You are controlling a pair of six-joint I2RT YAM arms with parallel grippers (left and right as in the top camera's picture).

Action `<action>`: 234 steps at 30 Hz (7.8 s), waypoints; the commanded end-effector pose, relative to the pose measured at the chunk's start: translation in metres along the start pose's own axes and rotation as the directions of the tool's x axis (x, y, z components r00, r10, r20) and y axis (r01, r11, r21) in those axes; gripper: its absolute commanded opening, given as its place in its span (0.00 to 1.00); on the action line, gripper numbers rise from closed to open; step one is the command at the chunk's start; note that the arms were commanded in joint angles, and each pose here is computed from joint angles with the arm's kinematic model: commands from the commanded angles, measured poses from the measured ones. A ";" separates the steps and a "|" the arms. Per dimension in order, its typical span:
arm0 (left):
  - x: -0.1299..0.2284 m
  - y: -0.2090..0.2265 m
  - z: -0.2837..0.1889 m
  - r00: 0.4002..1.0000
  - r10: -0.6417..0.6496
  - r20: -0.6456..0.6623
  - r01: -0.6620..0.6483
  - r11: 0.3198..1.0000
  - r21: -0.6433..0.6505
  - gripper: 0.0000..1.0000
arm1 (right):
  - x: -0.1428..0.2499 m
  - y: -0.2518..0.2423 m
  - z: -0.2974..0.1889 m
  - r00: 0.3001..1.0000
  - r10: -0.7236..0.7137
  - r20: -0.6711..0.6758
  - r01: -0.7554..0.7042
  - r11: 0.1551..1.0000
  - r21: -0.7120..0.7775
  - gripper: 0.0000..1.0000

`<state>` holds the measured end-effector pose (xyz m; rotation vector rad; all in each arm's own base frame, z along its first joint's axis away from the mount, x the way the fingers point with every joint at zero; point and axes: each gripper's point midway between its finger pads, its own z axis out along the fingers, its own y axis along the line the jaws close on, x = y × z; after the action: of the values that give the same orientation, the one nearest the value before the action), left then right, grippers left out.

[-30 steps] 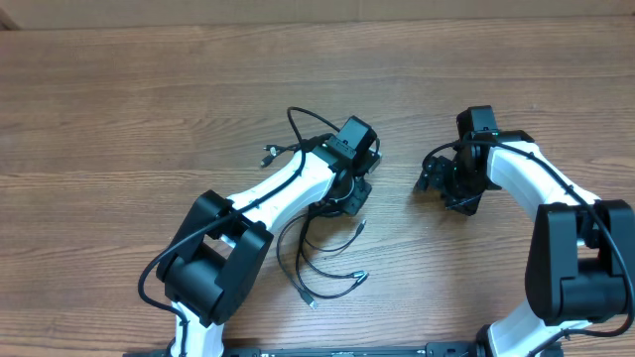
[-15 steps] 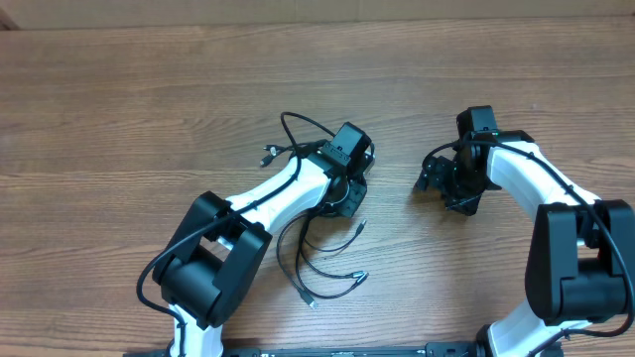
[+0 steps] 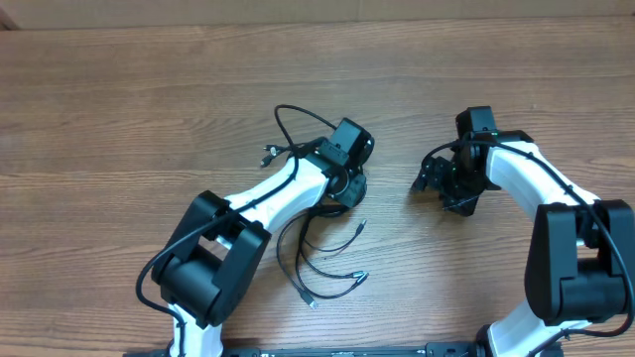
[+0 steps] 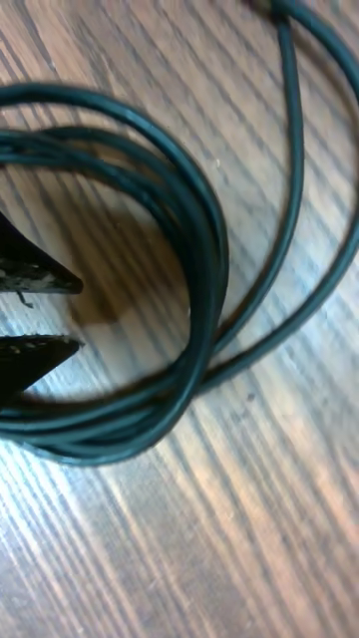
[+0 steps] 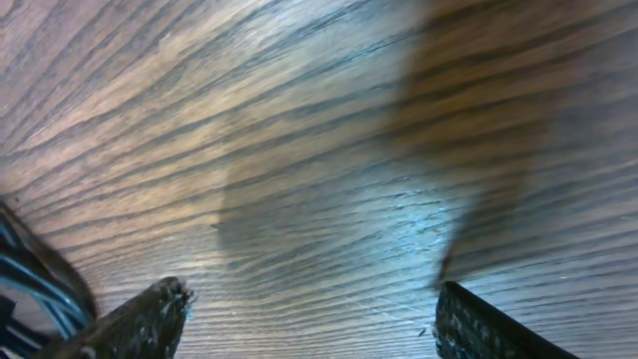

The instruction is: Untangle cables

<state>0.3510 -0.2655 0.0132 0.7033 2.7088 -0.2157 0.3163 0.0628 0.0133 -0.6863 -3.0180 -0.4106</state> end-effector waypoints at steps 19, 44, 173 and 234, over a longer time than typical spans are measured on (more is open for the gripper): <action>-0.044 -0.006 -0.017 0.755 -0.652 0.072 0.637 0.755 0.157 0.40 | -0.009 0.021 0.000 0.997 -0.054 0.047 0.056 0.998 -0.043 0.79; -0.051 0.000 -0.017 0.649 -0.735 0.197 0.731 0.674 0.106 0.25 | -0.007 0.020 0.000 0.998 -0.051 0.037 0.053 0.998 -0.038 0.79; -0.004 0.046 -0.112 0.926 -0.024 0.378 -0.296 0.575 0.763 0.04 | 0.047 0.200 -0.013 0.983 -0.181 0.027 0.167 0.821 -0.546 0.61; -0.008 0.051 -0.106 0.947 -0.068 0.313 -0.211 0.602 0.770 0.04 | 0.035 0.173 -0.012 0.990 -0.144 -0.008 0.120 0.853 -0.509 0.28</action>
<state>0.3524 -0.1989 0.0953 0.8939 2.2047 -1.4558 0.3585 0.2140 0.0509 -0.5842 -3.0509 -1.0211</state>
